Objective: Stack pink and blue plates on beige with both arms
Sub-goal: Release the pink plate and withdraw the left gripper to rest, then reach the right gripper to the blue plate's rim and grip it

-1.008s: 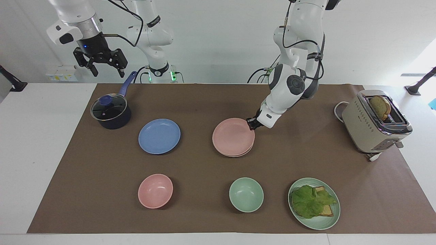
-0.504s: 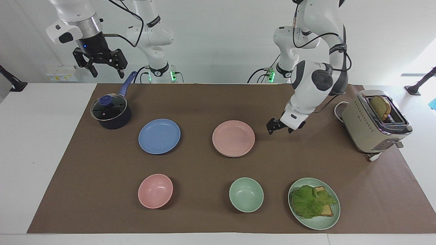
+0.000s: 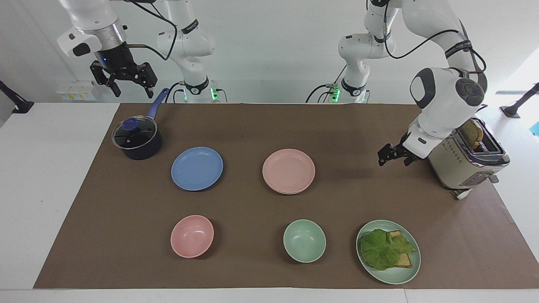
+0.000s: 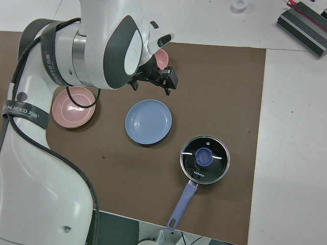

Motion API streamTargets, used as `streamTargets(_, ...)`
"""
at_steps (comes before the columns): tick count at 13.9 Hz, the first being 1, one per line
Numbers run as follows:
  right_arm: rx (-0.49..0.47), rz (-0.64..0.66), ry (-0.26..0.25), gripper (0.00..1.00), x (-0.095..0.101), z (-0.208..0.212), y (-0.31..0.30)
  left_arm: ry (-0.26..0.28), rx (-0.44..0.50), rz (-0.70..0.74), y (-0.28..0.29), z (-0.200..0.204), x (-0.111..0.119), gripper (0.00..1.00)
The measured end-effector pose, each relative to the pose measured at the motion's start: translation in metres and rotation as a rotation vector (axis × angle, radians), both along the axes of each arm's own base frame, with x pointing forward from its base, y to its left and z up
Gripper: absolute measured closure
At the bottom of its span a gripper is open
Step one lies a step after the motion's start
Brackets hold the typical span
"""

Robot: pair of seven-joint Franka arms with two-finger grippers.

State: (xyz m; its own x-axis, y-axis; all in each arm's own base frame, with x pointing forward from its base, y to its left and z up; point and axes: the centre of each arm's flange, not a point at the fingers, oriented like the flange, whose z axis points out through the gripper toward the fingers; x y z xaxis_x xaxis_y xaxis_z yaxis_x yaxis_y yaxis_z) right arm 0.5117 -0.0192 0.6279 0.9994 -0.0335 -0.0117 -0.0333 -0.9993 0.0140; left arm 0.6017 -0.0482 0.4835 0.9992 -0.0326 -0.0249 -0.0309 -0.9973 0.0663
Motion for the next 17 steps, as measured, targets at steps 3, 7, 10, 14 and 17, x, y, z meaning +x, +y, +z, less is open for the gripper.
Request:
streamTargets(3,0.000,0.057,-0.014,0.00,0.010,-0.044,-0.002,-0.015,0.057,-0.028,0.005,0.063,-0.007,0.00)
streamTargets(7,0.000,0.114,-0.008,0.00,0.020,-0.113,-0.001,0.020,0.069,-0.025,0.010,0.112,-0.020,0.00)
streamTargets(10,0.002,0.147,0.014,0.00,0.027,-0.165,-0.001,-0.016,0.070,-0.007,0.019,0.144,-0.031,0.00)
streamTargets(14,0.002,0.172,0.024,0.00,0.032,-0.231,0.000,-0.038,0.072,0.010,0.028,0.160,-0.040,0.00)
streamTargets(17,0.007,0.171,0.036,0.00,0.028,-0.269,0.000,-0.035,0.072,0.008,0.027,0.159,-0.040,0.00)
